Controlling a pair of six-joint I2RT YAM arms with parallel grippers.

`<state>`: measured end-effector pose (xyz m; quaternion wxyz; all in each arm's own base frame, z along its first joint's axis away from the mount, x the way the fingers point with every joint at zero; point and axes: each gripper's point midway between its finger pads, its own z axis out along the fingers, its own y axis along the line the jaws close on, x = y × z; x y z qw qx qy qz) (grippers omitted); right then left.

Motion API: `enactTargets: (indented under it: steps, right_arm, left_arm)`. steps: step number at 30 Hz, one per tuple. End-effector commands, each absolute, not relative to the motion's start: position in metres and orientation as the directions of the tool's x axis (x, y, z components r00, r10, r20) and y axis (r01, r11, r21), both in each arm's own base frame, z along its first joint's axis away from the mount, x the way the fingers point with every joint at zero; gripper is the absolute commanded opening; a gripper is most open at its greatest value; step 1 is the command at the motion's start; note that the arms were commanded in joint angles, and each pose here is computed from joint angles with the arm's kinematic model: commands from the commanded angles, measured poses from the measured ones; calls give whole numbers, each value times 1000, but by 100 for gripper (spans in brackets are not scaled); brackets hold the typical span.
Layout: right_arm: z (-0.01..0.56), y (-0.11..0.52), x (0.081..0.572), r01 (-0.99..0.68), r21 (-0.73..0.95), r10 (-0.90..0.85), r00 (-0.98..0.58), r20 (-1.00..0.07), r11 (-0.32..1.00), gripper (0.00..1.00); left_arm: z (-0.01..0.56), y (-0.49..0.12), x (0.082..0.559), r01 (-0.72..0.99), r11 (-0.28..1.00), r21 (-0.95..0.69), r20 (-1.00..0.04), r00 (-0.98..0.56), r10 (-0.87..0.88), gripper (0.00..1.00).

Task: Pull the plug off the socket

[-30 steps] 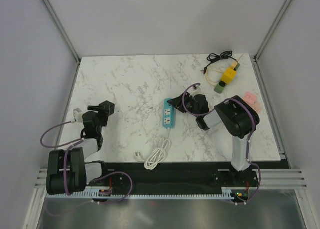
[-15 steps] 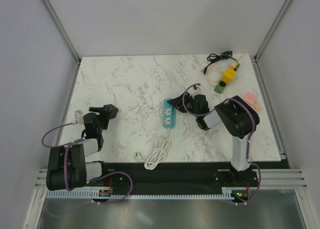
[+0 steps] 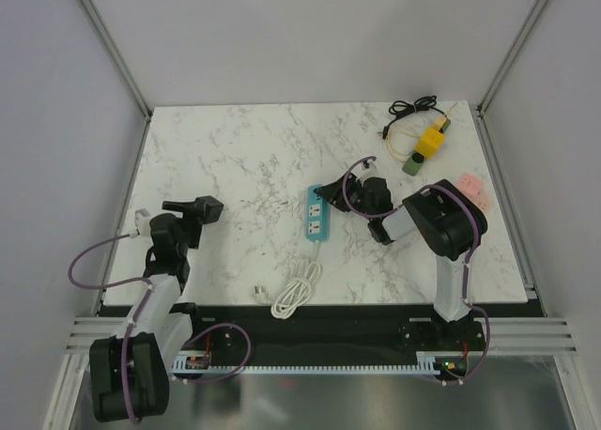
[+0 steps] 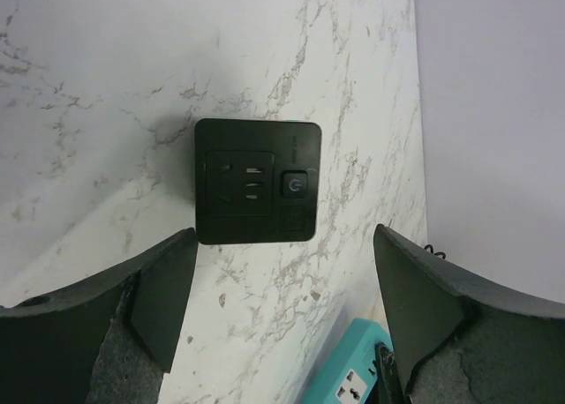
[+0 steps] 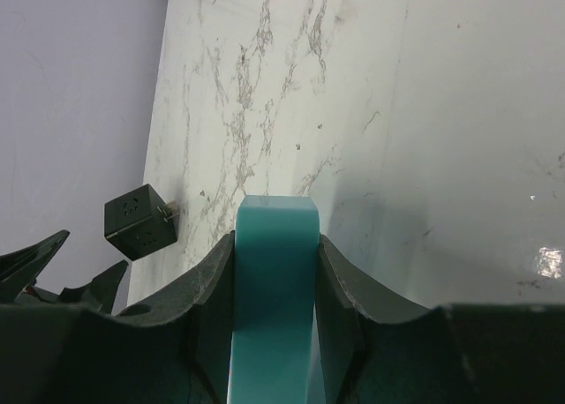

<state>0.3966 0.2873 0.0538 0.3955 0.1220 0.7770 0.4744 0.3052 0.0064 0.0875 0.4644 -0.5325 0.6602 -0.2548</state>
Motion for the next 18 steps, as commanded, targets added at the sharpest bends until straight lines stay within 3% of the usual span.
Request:
enactTargets:
  steps: [1,5,10,13,18]
  right_arm:
    - [36,286,394,-217,791,503,-669,-547,572,0]
    - [36,288,393,-219,793,500,-674,-544,568,0]
    - [34,288,399,-195,802,520,-670,-530,565,0]
    - [42,297,419,-182,812,540,-663,-518,555,0]
    - [51,298,445,-162,822,589,-623,-514,546,0]
  left_arm:
    - [104,16,297,-522,302,-798,-364,19,-931,88]
    - [118,3,285,-520,341,-783,-362,-65,-930,88]
    - [144,-39,291,-330,521,-787,-431,-311,-847,82]
    - [151,-66,295,-205,641,-740,-519,-433,-737,81]
    - [149,-160,287,132,777,-615,-647,-648,-402,75]
